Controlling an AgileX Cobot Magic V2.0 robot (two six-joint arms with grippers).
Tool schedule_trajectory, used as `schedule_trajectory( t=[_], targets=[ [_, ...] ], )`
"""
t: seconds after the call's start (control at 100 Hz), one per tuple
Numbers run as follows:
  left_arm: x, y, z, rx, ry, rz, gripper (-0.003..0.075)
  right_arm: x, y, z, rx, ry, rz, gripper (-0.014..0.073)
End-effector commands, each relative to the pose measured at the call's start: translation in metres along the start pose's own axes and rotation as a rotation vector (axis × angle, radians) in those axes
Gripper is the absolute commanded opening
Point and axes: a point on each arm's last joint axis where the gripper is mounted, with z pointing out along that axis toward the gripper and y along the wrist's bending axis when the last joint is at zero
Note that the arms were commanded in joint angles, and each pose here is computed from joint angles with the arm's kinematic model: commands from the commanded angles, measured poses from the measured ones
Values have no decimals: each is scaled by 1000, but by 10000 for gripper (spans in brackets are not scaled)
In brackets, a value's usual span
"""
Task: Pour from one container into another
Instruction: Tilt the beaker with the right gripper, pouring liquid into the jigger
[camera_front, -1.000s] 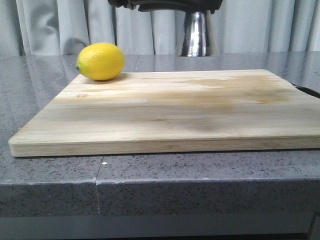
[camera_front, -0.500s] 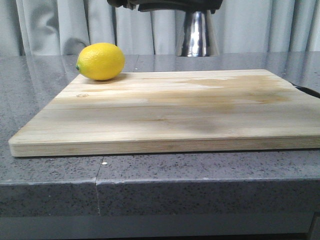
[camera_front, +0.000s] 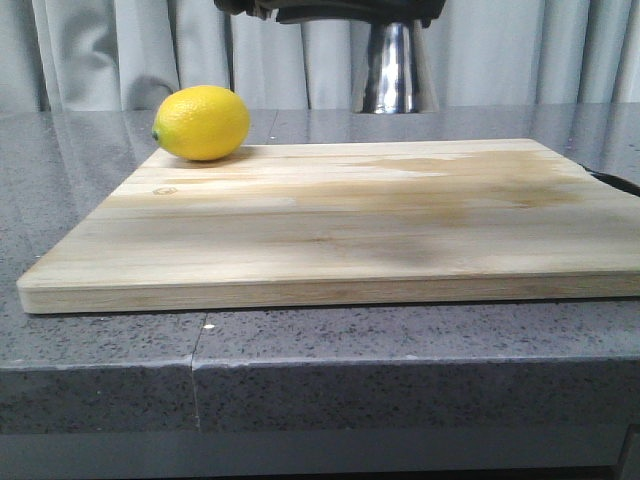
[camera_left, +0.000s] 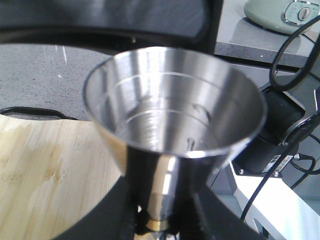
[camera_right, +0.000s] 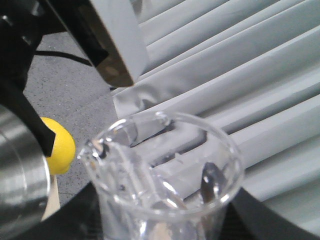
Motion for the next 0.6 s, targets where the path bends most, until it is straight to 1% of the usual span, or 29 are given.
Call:
schedule_trajectory(
  t=[0.0, 0.13, 0.3, 0.48, 0.59],
  targets=[
    [-25, -13, -8, 24, -96, 28, -20, -16, -19, -5, 81, -83, -33, 151],
    [-25, -13, -8, 24, -96, 28, -19, -16, -19, -5, 81, -84, -33, 151],
    [-25, -13, -8, 24, -96, 28, -20, -16, -19, -5, 85, -81, -110, 151],
    [-25, -13, -8, 24, -96, 28, -19, -16, -19, -5, 85, -80, -128, 151],
    [-25, -13, -8, 24, -96, 28, -19, -16, -19, -5, 87, -78, -177, 151]
  ],
)
